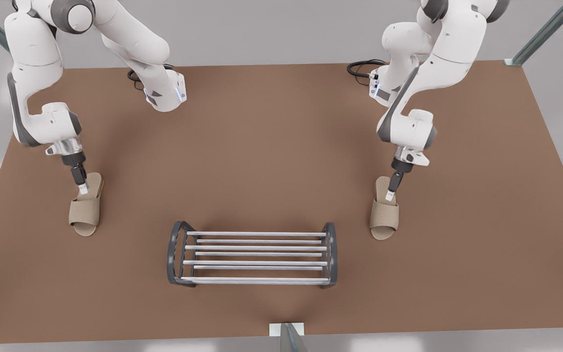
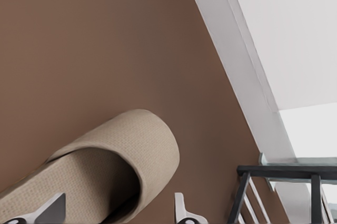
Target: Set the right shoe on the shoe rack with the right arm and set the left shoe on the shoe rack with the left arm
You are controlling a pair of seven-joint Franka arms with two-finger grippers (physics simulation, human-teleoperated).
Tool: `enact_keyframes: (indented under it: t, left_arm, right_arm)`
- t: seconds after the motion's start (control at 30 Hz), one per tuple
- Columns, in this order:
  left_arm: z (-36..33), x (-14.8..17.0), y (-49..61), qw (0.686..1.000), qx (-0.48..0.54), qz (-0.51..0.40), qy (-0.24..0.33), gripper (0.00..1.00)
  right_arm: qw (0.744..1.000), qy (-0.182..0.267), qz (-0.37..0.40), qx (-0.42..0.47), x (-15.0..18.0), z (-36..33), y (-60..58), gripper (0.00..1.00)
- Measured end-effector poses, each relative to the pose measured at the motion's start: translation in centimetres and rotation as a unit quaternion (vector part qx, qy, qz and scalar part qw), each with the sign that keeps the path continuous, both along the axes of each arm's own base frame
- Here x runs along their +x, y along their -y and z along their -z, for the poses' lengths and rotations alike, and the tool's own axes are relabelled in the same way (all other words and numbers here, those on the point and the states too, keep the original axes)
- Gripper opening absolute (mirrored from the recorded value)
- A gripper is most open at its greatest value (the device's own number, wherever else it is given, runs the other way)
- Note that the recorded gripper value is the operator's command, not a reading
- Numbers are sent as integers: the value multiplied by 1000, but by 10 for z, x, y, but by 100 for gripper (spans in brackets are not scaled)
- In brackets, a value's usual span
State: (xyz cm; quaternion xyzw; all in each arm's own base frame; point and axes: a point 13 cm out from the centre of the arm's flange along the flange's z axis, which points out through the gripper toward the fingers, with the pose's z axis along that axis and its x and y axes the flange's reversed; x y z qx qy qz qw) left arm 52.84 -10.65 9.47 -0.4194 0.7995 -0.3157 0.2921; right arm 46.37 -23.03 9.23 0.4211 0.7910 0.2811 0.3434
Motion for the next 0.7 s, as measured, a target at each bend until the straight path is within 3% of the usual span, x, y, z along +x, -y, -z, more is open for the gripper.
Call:
enact_keyframes:
  t: [0.13,0.37,0.7]
  left_arm:
    - [4,14,2,1000,-6,-8,4,100]
    - [5,52,8,999,-31,-25,16,100]
    - [3,84,28,995,-82,-47,19,100]
  right_arm:
    - [999,32,-25,-27,-13,2,3,100]
    - [995,69,-63,-33,-5,-3,-9,100]
    - [992,91,-83,11,7,-17,-17,100]
